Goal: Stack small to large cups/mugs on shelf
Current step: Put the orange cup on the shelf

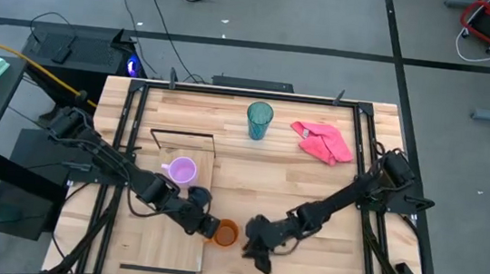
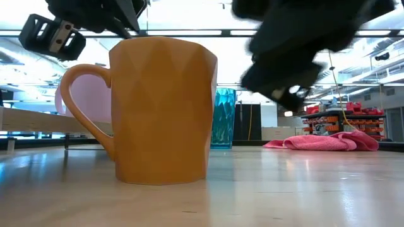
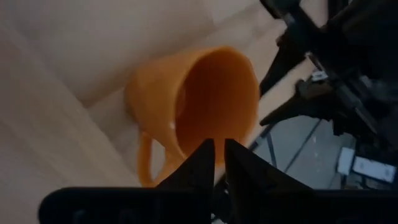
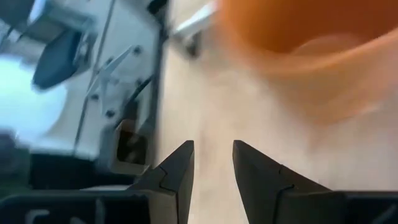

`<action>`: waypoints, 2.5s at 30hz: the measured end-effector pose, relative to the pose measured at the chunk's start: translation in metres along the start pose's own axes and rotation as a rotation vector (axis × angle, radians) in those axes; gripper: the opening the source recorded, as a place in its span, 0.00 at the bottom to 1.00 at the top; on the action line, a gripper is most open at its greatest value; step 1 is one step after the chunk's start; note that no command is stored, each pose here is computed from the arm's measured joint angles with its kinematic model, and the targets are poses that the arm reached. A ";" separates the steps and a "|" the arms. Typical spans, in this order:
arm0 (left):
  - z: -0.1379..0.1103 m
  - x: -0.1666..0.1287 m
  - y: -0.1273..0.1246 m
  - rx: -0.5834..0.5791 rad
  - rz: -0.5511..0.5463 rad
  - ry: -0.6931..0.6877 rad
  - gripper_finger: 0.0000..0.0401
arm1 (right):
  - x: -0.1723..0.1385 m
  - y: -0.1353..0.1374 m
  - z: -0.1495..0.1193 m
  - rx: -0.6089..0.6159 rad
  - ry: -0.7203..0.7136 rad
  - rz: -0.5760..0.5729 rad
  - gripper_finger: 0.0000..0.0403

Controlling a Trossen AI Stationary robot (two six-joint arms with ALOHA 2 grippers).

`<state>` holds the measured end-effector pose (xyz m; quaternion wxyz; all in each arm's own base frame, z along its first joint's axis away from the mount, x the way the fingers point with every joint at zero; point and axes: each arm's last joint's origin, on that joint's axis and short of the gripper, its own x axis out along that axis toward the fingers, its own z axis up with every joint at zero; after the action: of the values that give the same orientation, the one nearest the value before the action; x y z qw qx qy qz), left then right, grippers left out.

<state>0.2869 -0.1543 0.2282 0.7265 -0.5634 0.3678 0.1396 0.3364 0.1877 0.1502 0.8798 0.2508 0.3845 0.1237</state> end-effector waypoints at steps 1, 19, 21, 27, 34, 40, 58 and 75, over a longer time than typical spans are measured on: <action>0.000 0.000 -0.001 -0.001 -0.008 0.007 0.10 | 0.000 0.003 -0.002 -0.019 0.007 0.007 0.29; -0.006 -0.002 0.012 -0.107 0.133 0.079 0.05 | -0.001 -0.011 0.014 -0.042 -0.100 -0.064 0.29; -0.005 -0.001 0.012 -0.110 0.129 0.073 0.05 | -0.001 -0.012 0.015 -0.038 -0.112 -0.079 0.29; 0.004 0.004 0.013 -0.132 0.136 0.053 0.03 | -0.001 -0.015 0.017 -0.030 -0.139 -0.112 0.27; 0.009 0.018 0.015 -0.134 0.146 0.098 0.05 | -0.002 -0.017 0.019 -0.026 -0.147 -0.113 0.24; 0.019 0.022 0.016 -0.118 0.137 0.081 0.03 | -0.002 -0.018 0.021 -0.023 -0.151 -0.118 0.23; 0.059 0.024 0.014 -0.078 0.083 0.002 0.03 | -0.003 -0.030 0.030 -0.005 -0.171 -0.143 0.22; 0.088 0.024 0.017 -0.050 0.068 -0.021 0.03 | -0.004 -0.034 0.033 -0.003 -0.177 -0.152 0.22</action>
<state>0.3260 -0.0730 0.2084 0.7109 -0.5669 0.3756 0.1794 0.3590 0.1462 0.1534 0.9174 0.2297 0.3231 0.0347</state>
